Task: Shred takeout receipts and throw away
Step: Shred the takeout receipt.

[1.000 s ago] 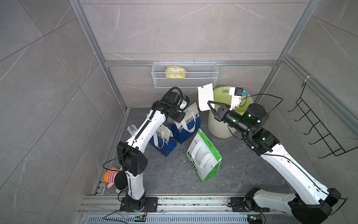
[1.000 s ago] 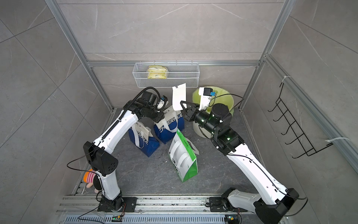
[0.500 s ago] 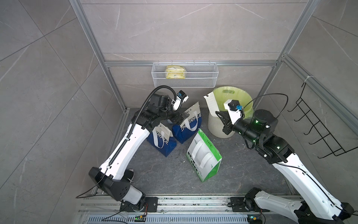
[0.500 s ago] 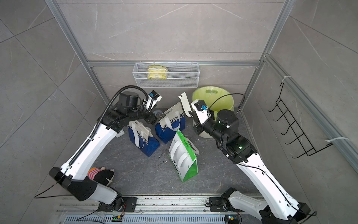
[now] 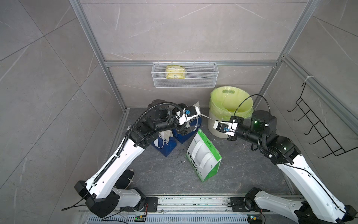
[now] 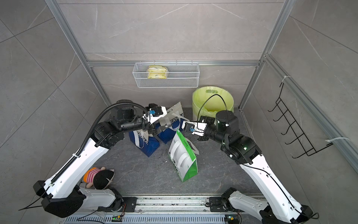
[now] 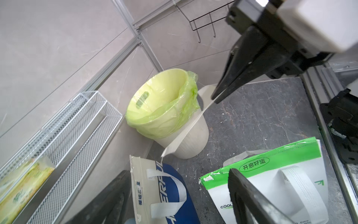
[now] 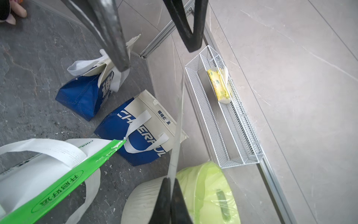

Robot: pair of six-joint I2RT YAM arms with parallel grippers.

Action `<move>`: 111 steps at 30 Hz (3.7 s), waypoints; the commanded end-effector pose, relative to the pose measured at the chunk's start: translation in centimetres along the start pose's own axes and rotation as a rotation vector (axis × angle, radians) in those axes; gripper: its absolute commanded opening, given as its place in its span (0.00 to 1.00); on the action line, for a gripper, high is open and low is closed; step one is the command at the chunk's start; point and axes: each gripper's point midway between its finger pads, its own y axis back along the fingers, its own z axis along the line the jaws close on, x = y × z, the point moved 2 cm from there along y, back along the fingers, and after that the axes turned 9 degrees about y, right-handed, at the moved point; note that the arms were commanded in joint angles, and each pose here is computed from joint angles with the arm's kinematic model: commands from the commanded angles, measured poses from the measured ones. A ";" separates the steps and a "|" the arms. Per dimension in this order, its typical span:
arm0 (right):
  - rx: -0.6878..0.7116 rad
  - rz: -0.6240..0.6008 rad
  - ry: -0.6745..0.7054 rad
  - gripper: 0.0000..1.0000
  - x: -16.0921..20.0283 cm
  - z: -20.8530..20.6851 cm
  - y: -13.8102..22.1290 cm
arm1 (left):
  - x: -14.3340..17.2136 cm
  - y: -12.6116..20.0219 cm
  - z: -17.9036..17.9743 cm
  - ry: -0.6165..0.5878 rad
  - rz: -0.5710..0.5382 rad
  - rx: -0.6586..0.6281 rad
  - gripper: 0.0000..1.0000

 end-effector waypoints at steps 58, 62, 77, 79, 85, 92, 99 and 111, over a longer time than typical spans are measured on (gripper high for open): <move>0.073 -0.132 0.198 0.00 -3.8 -0.7 0.3 | -3.3 -1.9 -2.0 0.010 -0.035 0.129 0.21; 0.073 -0.139 0.202 0.00 -3.9 -0.5 0.5 | -3.5 -2.1 -1.8 0.009 -0.051 0.121 0.13; 0.181 -0.209 0.341 0.00 -4.2 1.3 2.3 | -5.5 -0.2 3.6 0.373 -0.294 0.264 0.00; 0.197 -0.221 0.364 0.00 -4.3 1.8 2.7 | -5.6 -0.3 4.2 0.420 -0.313 0.305 0.00; 0.206 -0.290 0.303 0.00 -4.9 2.7 4.5 | -4.3 -1.9 7.3 0.466 -0.305 0.136 0.00; 0.334 -0.390 -0.255 0.00 -6.1 -2.4 5.8 | -4.8 -2.3 10.4 0.754 -0.435 0.027 0.00; 0.410 -0.365 -1.069 0.00 -4.2 -8.5 3.7 | -3.8 -3.0 12.1 1.183 -0.547 0.062 0.00; 0.279 -0.202 -1.608 0.00 -3.1 -9.2 -1.6 | -4.3 -4.0 10.1 1.383 -0.686 0.249 0.01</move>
